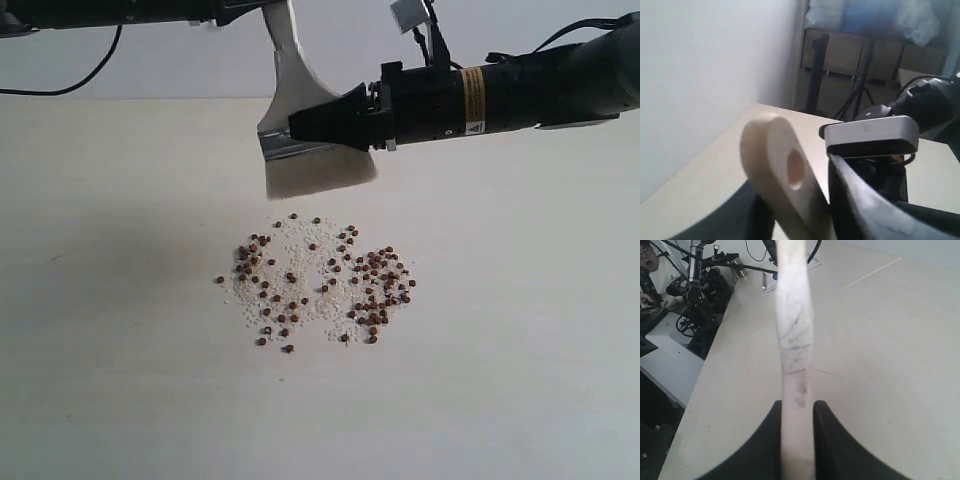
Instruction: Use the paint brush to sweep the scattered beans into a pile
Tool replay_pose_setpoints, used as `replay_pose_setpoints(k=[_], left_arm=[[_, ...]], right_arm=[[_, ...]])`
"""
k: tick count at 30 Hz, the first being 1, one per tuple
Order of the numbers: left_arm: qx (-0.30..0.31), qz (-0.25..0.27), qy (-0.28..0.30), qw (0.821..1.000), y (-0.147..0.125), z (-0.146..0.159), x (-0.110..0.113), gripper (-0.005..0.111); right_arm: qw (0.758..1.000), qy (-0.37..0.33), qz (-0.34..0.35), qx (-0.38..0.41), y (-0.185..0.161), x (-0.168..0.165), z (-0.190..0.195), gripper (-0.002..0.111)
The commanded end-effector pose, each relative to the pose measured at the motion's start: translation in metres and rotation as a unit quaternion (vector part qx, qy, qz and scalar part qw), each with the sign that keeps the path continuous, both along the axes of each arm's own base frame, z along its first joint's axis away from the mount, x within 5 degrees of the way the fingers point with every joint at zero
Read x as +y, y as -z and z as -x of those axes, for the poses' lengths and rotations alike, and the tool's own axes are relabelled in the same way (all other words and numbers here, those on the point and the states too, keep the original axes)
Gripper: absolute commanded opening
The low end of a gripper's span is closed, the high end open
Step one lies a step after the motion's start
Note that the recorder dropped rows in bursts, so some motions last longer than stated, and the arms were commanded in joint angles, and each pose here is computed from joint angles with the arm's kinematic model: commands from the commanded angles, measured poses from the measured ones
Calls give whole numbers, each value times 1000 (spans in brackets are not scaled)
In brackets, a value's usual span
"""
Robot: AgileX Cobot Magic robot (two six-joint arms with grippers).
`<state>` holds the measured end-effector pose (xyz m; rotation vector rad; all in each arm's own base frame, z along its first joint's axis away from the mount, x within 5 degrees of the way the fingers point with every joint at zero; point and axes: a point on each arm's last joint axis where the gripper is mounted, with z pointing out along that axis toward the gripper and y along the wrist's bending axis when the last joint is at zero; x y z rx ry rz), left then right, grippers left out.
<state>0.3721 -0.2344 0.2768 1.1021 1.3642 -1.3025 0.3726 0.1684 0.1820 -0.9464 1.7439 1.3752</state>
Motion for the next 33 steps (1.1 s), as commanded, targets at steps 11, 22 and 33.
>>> replay_pose_setpoints(k=[11,22,33], left_arm=[[20,7,-5,1000,-4,-1,0,0],[35,-1,16,999,-3,3,0,0],[32,-19,34,999,0,9,-7,0]], right_arm=[[999,26,-29,-28,-8,1,-5,14],[995,44,-51,-79,-23,0,-8,48],[991,66,-74,-93,-30,1,-11,49]])
